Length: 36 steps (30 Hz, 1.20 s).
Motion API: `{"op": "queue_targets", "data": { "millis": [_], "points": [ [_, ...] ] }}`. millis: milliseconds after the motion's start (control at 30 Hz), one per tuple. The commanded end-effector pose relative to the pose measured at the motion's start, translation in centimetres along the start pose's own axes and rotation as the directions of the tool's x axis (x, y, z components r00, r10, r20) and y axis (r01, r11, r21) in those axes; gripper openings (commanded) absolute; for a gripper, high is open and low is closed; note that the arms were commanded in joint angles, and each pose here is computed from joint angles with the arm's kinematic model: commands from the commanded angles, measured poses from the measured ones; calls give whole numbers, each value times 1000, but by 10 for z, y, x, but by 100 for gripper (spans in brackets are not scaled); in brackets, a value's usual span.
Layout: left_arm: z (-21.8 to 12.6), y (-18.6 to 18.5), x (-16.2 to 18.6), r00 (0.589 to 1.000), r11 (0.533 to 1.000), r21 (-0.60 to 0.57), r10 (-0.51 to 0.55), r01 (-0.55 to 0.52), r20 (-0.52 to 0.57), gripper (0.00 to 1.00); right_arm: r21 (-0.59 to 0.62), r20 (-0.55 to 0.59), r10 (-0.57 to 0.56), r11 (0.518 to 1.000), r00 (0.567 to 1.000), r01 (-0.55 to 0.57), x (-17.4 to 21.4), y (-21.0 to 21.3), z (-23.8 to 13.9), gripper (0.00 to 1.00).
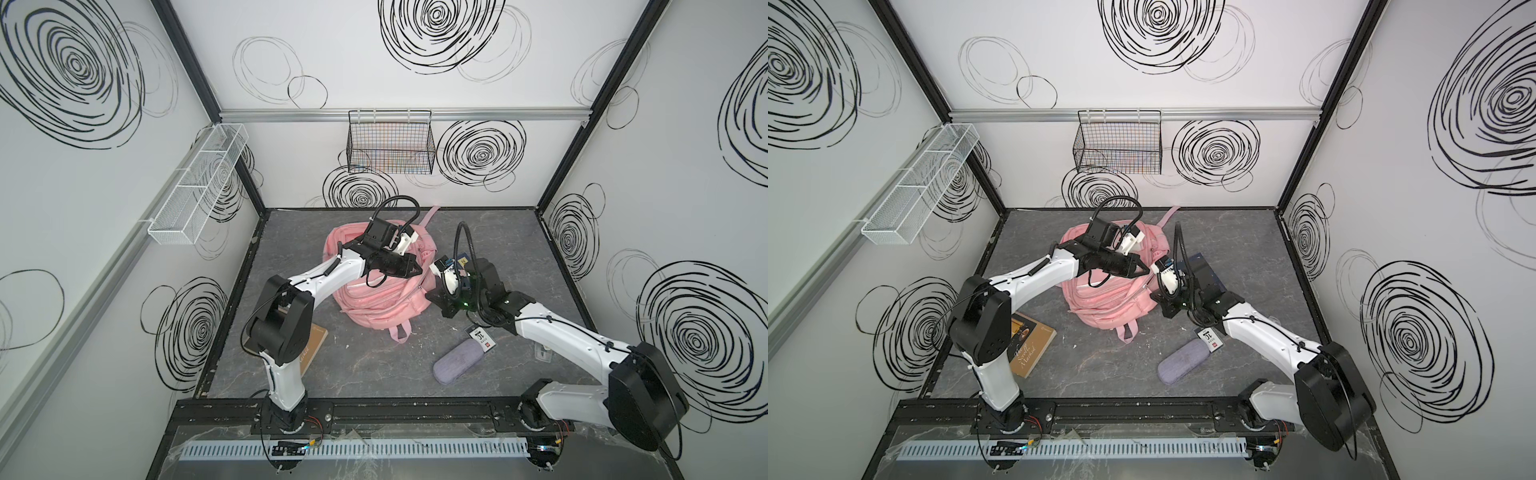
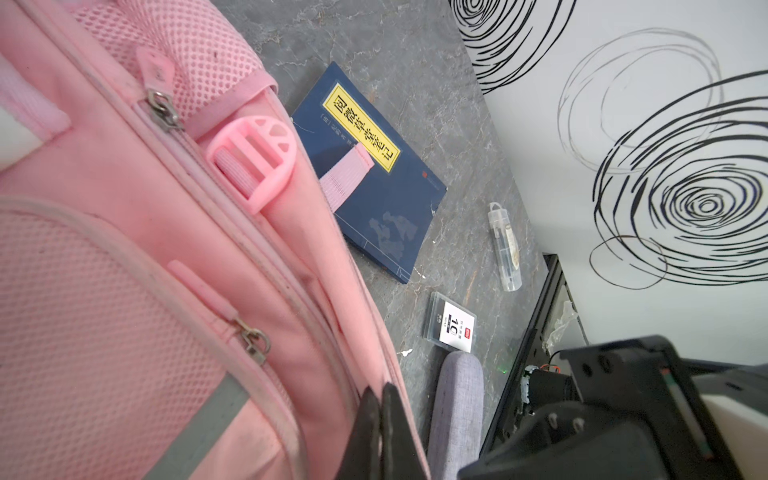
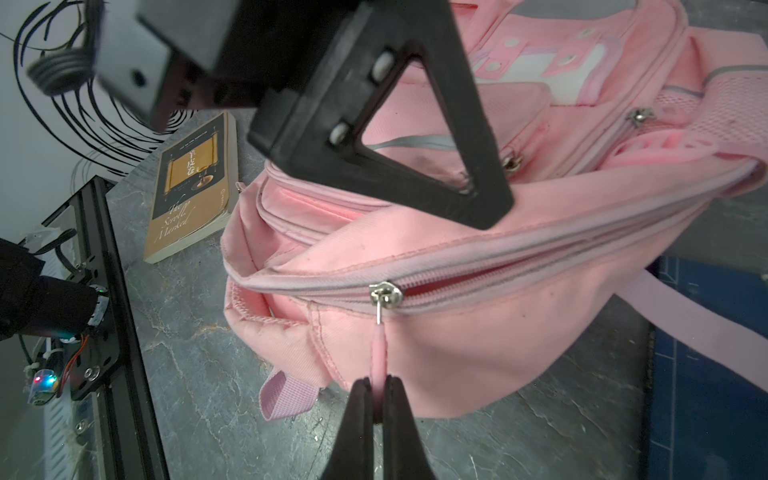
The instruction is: Pack the student bag
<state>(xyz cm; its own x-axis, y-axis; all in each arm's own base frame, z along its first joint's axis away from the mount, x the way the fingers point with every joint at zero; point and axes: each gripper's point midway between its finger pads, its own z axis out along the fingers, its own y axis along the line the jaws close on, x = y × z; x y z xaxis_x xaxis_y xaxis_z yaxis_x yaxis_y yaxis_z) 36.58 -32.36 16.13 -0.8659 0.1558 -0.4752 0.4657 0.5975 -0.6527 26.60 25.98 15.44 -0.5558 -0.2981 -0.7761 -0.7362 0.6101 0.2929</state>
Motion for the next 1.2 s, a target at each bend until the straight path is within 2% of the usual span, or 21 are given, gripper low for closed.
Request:
{"op": "queue_targets", "data": {
  "millis": [0,267,433,533,567,633,733,867,1000,1167],
  "points": [
    [-25,-15,-41,983,998,42,48,-57,177,0,-68,43,-78,994,996,80,-14,28,-2,0],
    [-41,-9,-50,969,997,72,-23,5,246,0,-152,52,-104,982,993,111,-12,67,10,0],
    [-48,-12,-50,968,995,104,-36,10,249,0,-168,27,-41,985,999,45,-8,66,14,0],
    [-55,-20,-46,971,994,110,-18,-9,240,38,-129,28,-19,991,999,22,-9,54,12,0],
    [-58,-24,-44,971,995,99,0,-25,238,45,-120,28,-13,993,1000,17,-9,51,11,0],
    [-65,-24,-38,972,998,38,42,-52,230,54,-113,30,-9,994,1000,12,-12,47,8,0],
    [-73,-13,-21,978,994,-69,92,-81,187,54,-103,36,-21,994,999,25,-13,45,5,0],
    [-77,0,16,988,987,-125,113,-100,101,53,-89,45,-35,995,998,38,-13,42,1,0],
    [-72,1,45,994,991,-91,101,-96,43,53,-97,50,-60,993,997,65,-10,44,-2,0],
    [-45,-1,66,995,997,-32,70,-73,-74,53,-73,46,-78,994,996,81,-5,40,-3,0]
  ]
}}
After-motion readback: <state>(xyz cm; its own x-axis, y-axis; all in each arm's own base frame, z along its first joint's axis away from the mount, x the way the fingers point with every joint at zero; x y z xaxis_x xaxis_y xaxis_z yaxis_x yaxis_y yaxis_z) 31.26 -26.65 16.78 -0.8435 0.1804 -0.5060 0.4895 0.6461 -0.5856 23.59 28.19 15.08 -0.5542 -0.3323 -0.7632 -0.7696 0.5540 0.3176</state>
